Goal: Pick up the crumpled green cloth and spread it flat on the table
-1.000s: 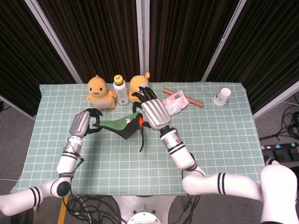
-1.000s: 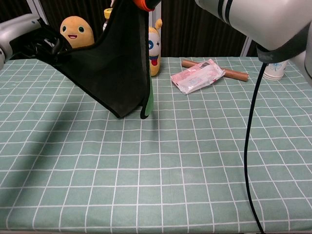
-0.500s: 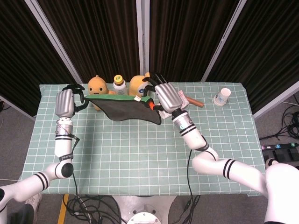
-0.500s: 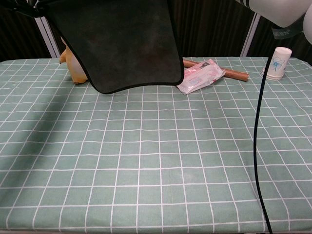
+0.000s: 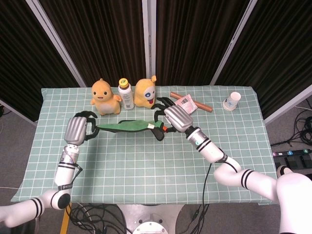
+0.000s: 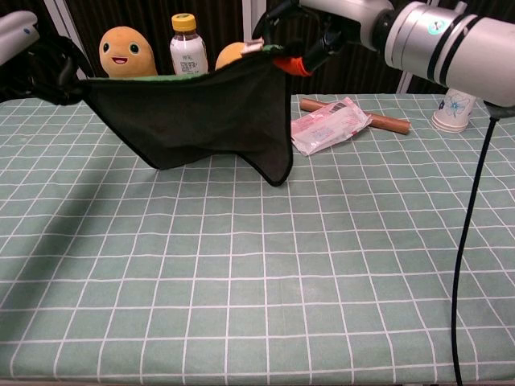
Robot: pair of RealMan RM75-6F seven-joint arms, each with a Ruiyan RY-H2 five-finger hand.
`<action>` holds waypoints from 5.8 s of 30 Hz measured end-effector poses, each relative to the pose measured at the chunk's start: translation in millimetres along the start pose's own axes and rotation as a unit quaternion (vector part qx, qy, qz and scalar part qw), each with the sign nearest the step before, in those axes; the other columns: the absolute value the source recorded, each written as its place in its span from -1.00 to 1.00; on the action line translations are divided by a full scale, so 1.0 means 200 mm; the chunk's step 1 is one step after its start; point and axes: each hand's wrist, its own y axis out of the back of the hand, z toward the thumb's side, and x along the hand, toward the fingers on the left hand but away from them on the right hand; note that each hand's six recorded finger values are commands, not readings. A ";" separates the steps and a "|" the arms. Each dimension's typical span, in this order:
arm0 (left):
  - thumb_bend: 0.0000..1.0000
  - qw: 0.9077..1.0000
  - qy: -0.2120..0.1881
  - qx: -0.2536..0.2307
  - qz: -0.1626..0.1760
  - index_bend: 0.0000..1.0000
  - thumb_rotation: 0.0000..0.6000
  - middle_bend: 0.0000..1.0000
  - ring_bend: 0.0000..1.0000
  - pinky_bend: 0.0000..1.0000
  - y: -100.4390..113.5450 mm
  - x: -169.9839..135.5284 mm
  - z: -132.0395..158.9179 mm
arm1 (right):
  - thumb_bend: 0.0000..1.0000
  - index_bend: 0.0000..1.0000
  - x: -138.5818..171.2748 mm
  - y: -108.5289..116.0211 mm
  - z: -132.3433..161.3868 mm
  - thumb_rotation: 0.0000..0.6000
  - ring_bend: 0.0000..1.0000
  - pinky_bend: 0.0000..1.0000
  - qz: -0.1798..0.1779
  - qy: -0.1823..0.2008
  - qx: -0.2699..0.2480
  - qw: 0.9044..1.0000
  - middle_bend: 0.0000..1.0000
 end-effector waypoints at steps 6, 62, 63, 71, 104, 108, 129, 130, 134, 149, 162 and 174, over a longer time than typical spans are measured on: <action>-0.19 0.999 -0.024 0.021 -0.033 0.68 1.00 0.00 -0.32 -0.35 -0.07 -0.17 0.02 | -0.28 0.32 0.13 -0.12 -0.01 1.00 -1.00 -1.00 0.038 0.021 -0.020 0.999 -0.55; -0.96 0.991 -0.047 0.069 -0.102 -0.49 1.00 -0.46 -0.50 -0.42 -0.16 -0.41 0.08 | -0.60 -0.57 0.45 -0.22 -0.25 -0.49 -1.00 -1.00 0.060 -0.054 0.093 0.992 -0.84; -0.95 0.992 -0.044 0.068 -0.097 -0.49 1.00 -0.46 -0.51 -0.42 -0.15 -0.41 0.08 | -0.44 -0.56 0.43 -0.22 -0.27 -0.62 -1.00 -1.00 0.068 -0.064 0.095 0.991 -0.84; -0.95 0.996 -0.018 0.062 -0.065 -0.49 1.00 -0.46 -0.50 -0.43 -0.07 -0.38 0.02 | -0.11 -0.48 0.26 -0.30 -0.35 -1.00 -1.00 -1.00 0.153 -0.131 0.120 0.972 -0.91; -0.95 0.996 -0.006 0.057 -0.068 -0.49 1.00 -0.46 -0.50 -0.45 -0.05 -0.40 -0.03 | -0.11 -0.38 -0.02 -0.65 -0.21 -1.00 -1.00 -1.00 0.191 -0.130 0.121 0.965 -1.00; -0.95 0.996 -0.008 0.055 -0.068 -0.49 1.00 -0.46 -0.51 -0.45 -0.05 -0.39 -0.02 | -0.12 -0.36 0.02 -0.65 -0.12 -1.00 -1.00 -1.00 0.187 -0.095 0.110 0.971 -0.99; -0.95 0.996 -0.003 0.053 -0.068 -0.49 1.00 -0.46 -0.51 -0.45 -0.05 -0.40 -0.04 | -0.59 -0.29 0.16 -0.51 0.02 -1.00 -1.00 -1.00 0.132 -0.045 0.138 0.980 -0.93; -0.95 0.996 -0.003 0.052 -0.068 -0.49 1.00 -0.46 -0.51 -0.45 -0.05 -0.40 -0.04 | -0.63 -0.28 0.15 -0.48 0.00 -1.00 -1.00 -1.00 0.126 -0.051 0.138 0.981 -0.93; -0.95 0.996 -0.003 0.051 -0.068 -0.49 1.00 -0.46 -0.50 -0.45 -0.05 -0.40 -0.04 | -0.69 -0.23 0.15 -0.44 -0.08 -1.00 -1.00 -1.00 0.123 -0.084 0.134 0.980 -0.93; -0.95 0.996 0.001 0.054 -0.071 -0.49 1.00 -0.46 -0.51 -0.45 -0.05 -0.40 -0.05 | -0.67 -0.22 0.15 -0.51 -0.26 -1.00 -1.00 -1.00 0.145 -0.138 0.134 0.971 -0.93; -0.95 0.996 0.007 0.057 -0.072 -0.49 1.00 -0.46 -0.50 -0.45 -0.05 -0.41 -0.07 | -0.67 -0.22 0.03 -0.65 -0.32 -1.00 -1.00 -1.00 0.160 -0.156 0.178 0.958 -0.93; -0.95 0.997 0.018 0.057 -0.056 -0.49 1.00 -0.46 -0.50 -0.45 0.01 -0.40 -0.11 | -0.67 -0.34 0.06 -0.48 -0.29 -1.00 -1.00 -1.00 0.106 -0.147 0.150 0.972 -0.91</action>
